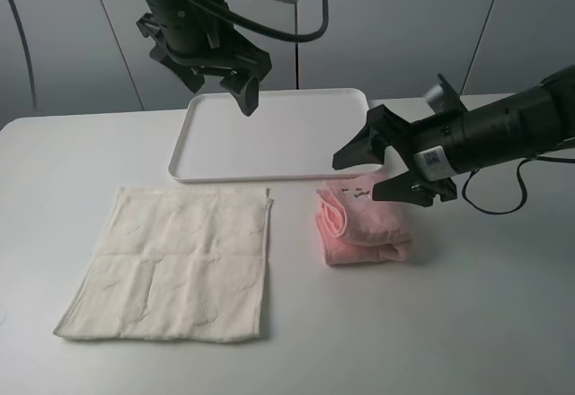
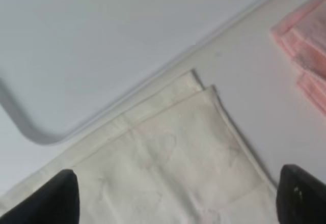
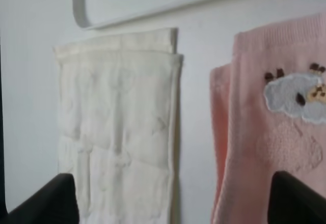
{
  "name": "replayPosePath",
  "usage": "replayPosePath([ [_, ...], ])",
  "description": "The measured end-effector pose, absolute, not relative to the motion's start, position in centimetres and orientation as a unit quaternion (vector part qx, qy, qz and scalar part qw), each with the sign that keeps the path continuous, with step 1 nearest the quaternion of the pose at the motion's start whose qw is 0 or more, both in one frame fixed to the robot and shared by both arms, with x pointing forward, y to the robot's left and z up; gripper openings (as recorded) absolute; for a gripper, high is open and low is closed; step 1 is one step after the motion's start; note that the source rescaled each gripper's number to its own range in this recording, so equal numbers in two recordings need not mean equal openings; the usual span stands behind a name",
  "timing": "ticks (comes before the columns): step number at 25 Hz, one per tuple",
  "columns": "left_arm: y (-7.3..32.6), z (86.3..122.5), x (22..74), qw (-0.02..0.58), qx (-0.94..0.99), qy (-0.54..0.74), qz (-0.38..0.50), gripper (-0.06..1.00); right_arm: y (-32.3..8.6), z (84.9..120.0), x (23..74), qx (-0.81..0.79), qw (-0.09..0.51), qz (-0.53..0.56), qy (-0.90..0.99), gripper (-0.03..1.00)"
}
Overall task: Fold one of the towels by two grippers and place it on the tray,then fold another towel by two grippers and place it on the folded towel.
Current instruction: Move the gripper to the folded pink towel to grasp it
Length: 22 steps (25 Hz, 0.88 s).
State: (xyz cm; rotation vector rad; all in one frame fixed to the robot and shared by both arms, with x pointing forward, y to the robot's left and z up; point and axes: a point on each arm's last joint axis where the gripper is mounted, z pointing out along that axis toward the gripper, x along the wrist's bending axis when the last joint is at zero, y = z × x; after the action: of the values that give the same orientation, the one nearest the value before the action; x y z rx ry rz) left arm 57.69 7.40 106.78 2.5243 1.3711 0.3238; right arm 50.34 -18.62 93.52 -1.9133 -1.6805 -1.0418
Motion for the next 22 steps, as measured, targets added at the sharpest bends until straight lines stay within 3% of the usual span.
replayPosePath([
  [9, 9.5, 110.2, 56.5, 0.134, 0.870, 0.458, 0.125, 0.99, -20.8, 96.1, 52.7, -0.687, 0.102, -0.277, -0.664, 0.80],
  [16, 11.7, 113.1, 53.2, 0.170, 0.862, 0.460, 0.131, 0.99, -23.7, 94.6, 53.4, -0.693, 0.108, -0.221, -0.678, 0.80],
  [22, 14.4, 113.8, 48.9, 0.206, 0.844, 0.474, 0.141, 0.99, -23.8, 93.7, 53.6, -0.682, 0.114, -0.213, -0.691, 0.89],
])
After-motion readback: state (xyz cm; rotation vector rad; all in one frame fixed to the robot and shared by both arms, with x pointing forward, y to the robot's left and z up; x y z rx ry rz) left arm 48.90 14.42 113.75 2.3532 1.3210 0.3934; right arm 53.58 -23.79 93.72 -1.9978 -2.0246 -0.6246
